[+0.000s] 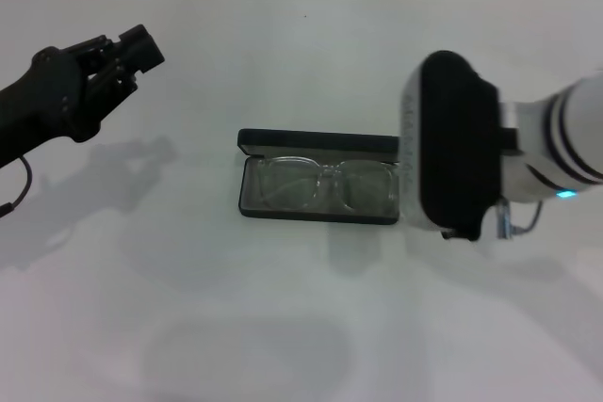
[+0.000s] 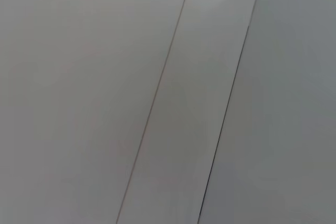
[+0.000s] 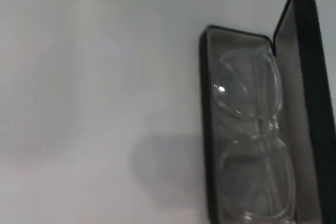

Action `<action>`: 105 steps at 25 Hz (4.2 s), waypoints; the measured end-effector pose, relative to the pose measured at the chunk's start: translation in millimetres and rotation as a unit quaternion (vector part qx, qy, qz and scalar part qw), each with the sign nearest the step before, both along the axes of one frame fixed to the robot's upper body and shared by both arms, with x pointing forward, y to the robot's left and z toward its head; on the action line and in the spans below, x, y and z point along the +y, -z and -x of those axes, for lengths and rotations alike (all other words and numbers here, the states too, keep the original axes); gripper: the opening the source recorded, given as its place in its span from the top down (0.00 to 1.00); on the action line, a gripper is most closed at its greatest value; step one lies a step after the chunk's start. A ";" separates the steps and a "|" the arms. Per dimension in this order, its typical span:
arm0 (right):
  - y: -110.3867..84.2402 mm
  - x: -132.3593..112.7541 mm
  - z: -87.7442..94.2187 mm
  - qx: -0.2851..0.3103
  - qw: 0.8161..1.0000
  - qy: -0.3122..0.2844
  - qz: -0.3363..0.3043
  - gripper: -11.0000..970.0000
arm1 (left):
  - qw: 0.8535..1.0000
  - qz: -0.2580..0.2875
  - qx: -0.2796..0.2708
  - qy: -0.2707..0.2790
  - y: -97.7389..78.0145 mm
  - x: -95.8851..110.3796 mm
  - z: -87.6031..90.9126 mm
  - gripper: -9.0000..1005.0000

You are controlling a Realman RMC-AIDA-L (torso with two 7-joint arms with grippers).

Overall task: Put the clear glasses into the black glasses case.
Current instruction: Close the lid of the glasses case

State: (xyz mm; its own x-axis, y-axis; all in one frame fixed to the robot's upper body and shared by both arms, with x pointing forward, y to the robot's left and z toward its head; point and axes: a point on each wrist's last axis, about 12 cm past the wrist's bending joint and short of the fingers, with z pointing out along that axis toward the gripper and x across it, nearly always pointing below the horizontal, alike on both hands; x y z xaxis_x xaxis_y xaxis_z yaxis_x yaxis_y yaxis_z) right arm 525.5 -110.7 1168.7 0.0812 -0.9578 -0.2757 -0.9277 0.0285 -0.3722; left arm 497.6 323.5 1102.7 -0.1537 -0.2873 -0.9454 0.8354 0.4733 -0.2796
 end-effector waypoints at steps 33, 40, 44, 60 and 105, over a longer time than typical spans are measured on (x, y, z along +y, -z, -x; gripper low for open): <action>7.2 -274.8 53.0 0.054 0.788 0.331 -0.516 0.87 | 0.974 -0.190 0.052 0.115 7.0 -141.2 -91.4 0.81; 18.6 -281.6 52.7 0.054 0.766 0.334 -0.547 0.87 | 0.967 -0.222 0.076 0.103 16.7 -139.3 -92.9 0.81; 21.5 -278.1 46.5 0.058 0.764 0.327 -0.553 0.87 | 0.961 -0.237 0.088 0.111 21.5 -139.2 -90.7 0.81; 31.0 -272.9 41.7 0.073 0.758 0.320 -0.563 0.87 | 0.961 -0.240 0.095 0.102 25.6 -130.8 -88.0 0.79; 38.9 -262.2 45.7 0.097 0.760 0.278 -0.580 0.87 | 0.950 -0.210 0.074 0.217 31.9 -126.5 -40.4 0.68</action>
State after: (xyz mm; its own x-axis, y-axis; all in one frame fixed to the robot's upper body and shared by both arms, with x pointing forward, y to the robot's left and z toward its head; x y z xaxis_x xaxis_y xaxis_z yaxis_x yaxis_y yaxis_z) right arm 479.9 -372.9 1129.8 -0.3974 0.0665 -0.9152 -0.6870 0.6397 0.3447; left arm 538.0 196.9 1070.7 -0.3116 0.2318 -0.9215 0.9436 0.1896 -0.2714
